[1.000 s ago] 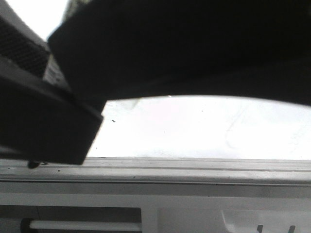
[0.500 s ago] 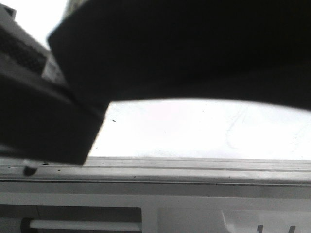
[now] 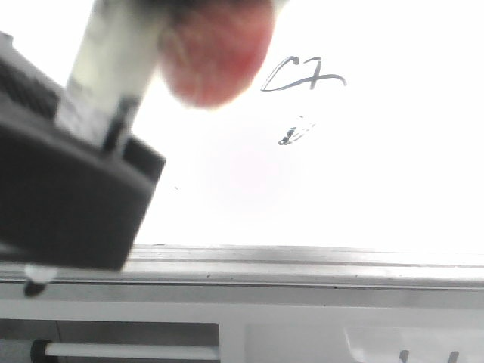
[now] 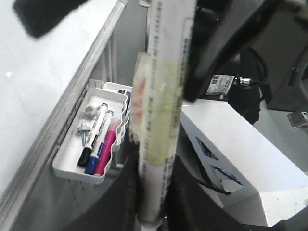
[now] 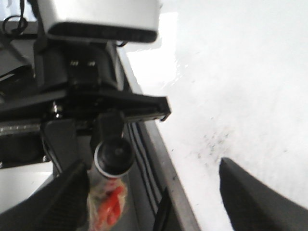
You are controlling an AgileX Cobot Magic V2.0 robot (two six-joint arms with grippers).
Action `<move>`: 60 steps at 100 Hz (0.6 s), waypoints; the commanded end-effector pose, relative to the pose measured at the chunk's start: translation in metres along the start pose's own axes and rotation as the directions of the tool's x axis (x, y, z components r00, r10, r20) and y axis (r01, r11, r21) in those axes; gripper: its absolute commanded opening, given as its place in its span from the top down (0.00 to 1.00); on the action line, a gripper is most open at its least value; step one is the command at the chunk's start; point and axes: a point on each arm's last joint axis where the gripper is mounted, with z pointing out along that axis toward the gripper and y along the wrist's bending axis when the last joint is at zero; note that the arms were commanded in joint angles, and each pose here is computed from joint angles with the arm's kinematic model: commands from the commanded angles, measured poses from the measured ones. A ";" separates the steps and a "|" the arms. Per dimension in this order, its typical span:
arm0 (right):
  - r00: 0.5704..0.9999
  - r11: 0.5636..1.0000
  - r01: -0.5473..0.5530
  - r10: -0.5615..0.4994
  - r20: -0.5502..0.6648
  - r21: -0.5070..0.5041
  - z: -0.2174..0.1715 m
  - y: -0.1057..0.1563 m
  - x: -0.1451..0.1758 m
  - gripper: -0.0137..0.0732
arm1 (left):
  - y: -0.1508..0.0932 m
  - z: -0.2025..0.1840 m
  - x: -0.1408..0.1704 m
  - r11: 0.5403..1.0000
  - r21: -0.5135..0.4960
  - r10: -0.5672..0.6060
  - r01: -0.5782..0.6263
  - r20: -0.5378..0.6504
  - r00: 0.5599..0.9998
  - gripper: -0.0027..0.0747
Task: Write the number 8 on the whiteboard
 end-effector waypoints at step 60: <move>0.977 0.924 -0.130 0.057 0.207 0.360 -0.082 -0.034 -0.027 0.92 | 0.055 0.013 0.002 0.812 -0.352 -0.415 0.465 0.212 0.885 0.99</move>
